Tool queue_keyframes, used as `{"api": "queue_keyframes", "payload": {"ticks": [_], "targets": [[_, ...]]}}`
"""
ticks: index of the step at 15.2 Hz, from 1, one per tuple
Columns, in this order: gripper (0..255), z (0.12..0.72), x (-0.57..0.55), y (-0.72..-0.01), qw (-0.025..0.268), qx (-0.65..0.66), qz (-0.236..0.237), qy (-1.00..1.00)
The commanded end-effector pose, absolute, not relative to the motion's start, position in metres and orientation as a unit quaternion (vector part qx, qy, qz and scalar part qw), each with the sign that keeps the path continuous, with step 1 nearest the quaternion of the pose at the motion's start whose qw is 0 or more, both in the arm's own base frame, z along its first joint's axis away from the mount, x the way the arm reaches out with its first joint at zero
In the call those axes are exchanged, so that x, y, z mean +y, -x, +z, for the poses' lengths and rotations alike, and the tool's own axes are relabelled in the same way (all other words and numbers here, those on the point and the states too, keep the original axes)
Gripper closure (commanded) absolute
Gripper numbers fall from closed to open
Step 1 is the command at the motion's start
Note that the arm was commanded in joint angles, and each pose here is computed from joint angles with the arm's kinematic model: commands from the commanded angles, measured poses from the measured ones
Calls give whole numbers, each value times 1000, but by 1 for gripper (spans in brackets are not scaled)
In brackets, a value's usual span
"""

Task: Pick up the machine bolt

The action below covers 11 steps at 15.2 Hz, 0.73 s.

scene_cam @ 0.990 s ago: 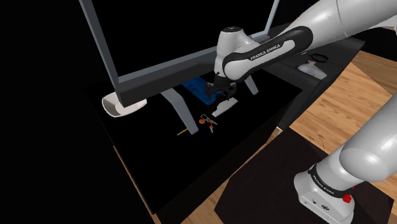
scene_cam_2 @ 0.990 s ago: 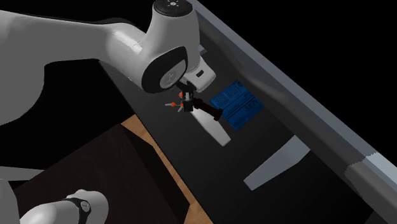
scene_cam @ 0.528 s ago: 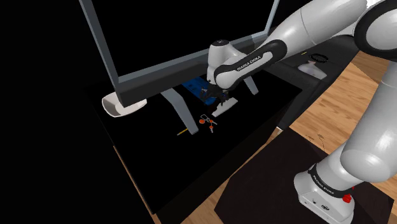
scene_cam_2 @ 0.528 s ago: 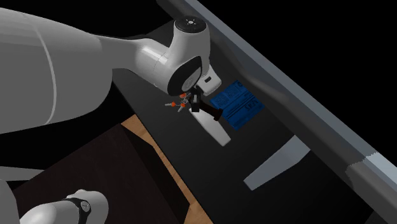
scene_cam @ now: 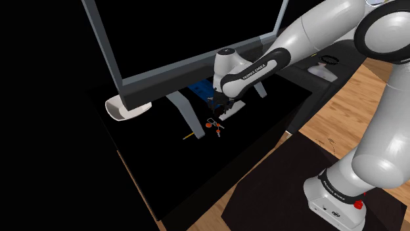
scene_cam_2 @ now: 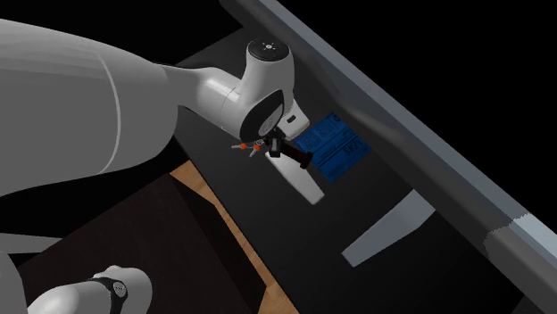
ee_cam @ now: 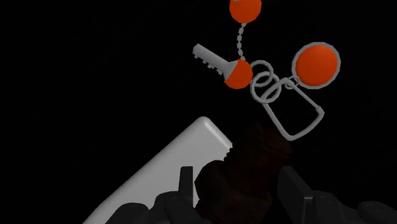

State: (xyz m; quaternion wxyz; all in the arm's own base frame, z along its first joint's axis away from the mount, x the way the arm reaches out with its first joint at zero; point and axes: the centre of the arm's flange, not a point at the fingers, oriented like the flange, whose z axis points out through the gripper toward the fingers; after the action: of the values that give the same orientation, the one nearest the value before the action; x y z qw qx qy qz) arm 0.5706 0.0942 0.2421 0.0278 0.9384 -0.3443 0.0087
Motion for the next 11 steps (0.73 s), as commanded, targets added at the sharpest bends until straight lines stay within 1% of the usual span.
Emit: {"api": "queue_keyframes", "payload": {"ticks": [1, 8, 11], "targets": [[255, 241, 94, -571, 28, -344, 9, -938], [255, 242, 95, -571, 28, -344, 9, -938], [255, 257, 95, -571, 28, -344, 9, -938]]}}
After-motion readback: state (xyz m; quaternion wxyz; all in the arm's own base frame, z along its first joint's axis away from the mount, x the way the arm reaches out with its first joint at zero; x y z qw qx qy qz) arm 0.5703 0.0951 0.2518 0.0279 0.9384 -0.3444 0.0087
